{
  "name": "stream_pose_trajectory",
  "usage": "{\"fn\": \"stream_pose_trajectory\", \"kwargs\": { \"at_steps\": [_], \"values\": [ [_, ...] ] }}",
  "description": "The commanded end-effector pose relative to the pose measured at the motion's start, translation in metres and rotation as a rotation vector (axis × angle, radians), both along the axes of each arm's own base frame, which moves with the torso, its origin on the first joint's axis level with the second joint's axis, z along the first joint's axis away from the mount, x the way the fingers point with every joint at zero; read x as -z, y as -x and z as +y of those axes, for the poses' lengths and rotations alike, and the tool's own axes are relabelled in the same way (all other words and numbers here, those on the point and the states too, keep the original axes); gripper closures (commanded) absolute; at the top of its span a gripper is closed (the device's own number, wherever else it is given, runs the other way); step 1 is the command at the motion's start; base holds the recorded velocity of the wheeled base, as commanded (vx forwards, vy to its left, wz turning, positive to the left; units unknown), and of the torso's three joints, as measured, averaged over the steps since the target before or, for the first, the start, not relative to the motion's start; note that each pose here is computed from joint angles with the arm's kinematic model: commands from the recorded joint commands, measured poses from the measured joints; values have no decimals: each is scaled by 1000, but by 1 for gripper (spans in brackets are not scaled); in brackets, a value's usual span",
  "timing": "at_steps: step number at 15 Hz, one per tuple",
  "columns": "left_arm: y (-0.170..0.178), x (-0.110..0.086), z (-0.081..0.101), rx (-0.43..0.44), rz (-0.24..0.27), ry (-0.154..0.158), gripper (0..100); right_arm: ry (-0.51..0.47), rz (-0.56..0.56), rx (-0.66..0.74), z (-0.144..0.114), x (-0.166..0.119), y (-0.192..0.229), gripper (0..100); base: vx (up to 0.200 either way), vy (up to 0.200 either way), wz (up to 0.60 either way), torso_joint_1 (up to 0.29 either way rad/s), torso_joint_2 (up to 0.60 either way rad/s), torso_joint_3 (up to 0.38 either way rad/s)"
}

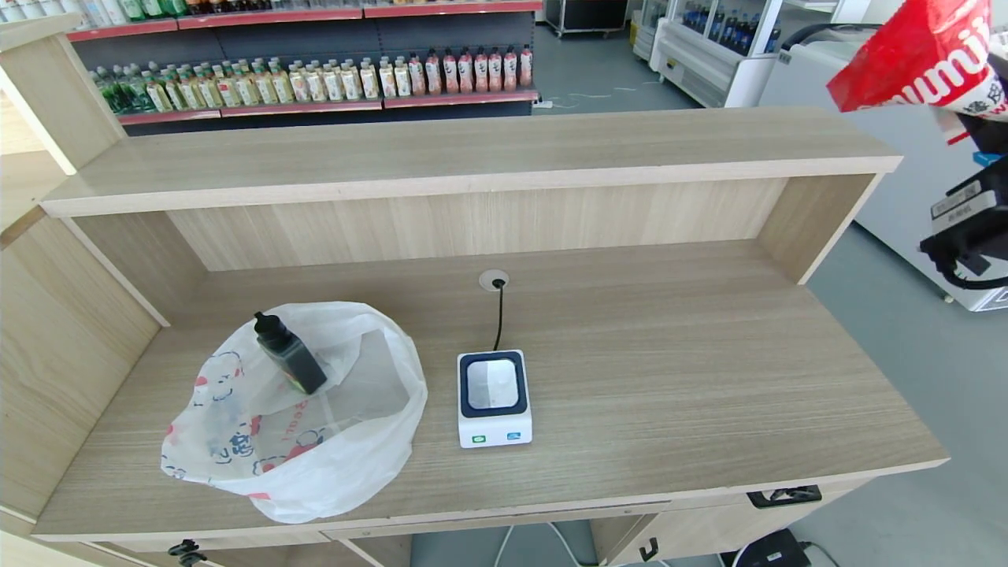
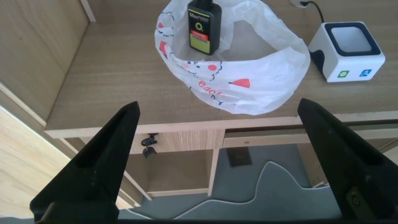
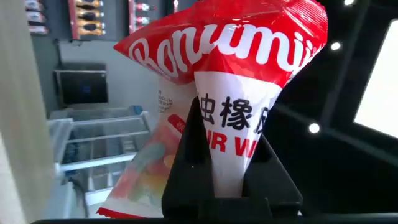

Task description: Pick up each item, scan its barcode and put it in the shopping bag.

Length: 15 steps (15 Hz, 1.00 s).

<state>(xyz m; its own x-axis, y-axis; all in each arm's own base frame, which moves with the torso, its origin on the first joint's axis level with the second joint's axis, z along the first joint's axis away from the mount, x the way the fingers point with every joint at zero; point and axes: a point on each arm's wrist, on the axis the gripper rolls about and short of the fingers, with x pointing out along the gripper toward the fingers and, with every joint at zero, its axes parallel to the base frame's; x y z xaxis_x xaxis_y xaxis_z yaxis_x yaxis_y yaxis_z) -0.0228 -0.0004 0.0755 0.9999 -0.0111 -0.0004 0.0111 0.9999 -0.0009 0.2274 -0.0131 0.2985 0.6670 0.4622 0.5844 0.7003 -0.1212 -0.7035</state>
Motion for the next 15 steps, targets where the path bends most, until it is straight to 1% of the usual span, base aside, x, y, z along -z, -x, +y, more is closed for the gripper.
{"fn": "stream_pose_trajectory", "kwargs": {
  "at_steps": [1, 2, 3, 4, 5, 6, 7, 8, 9, 10, 11, 12, 13, 15],
  "values": [
    [0, 0, 0, 0, 0, -1, 0, 233, -135, -17, 12, -3, 33, 100, 0, 0, 0, 0, 0, 0],
    [0, 0, 0, 0, 0, -1, 0, 296, -186, -14, 15, -5, 39, 100, 0, 0, 0, 0, 0, 0],
    [0, 0, 0, 0, 0, 1, 0, 416, -325, -13, 30, -6, 61, 100, 0, 0, 0, 0, 0, 0],
    [0, 0, 0, 1, 0, 1, 0, 473, -410, -7, 40, -2, 74, 100, 0, 0, 0, 0, 0, 0],
    [0, 0, 0, 0, 0, 1, 0, 523, -491, -23, 51, 5, 84, 100, 0, 0, 0, 0, 0, 0],
    [0, 0, 0, 0, 0, 1, 0, 578, -603, -62, 65, 11, 94, 100, 0, 0, 0, 0, 0, 0],
    [0, 0, 0, 0, 0, 1, 0, 613, -685, -98, 74, 14, 99, 100, 0, 0, 0, 0, 0, 0],
    [0, 0, 0, 0, 0, -1, 0, 651, -810, -177, 92, 22, 106, 100, 0, 0, 0, 0, 0, 0],
    [0, 0, 0, 0, 0, -1, 0, 675, -874, -217, 106, 29, 111, 100, 0, 0, 0, 0, 0, 0],
    [0, 0, 0, 0, 0, 1, 0, 690, -904, -248, 114, 32, 114, 100, 0, 0, 0, 0, 0, 0],
    [0, 0, 0, 0, 0, -1, 0, 687, -866, -378, 126, 40, 120, 100, 0, 0, 0, 0, 0, 0],
    [0, 0, 0, 0, 0, -1, 0, 697, -824, -476, 135, 48, 125, 100, 0, 0, 0, 0, 0, 0],
    [0, 0, 0, 0, 0, -1, 0, 713, -785, -544, 140, 54, 127, 100, 0, 0, 0, 0, 0, 0],
    [0, 0, 0, 0, 0, -1, 0, 746, -724, -638, 151, 67, 124, 100, 0, 0, 0, 0, 0, 0]
  ]
}}
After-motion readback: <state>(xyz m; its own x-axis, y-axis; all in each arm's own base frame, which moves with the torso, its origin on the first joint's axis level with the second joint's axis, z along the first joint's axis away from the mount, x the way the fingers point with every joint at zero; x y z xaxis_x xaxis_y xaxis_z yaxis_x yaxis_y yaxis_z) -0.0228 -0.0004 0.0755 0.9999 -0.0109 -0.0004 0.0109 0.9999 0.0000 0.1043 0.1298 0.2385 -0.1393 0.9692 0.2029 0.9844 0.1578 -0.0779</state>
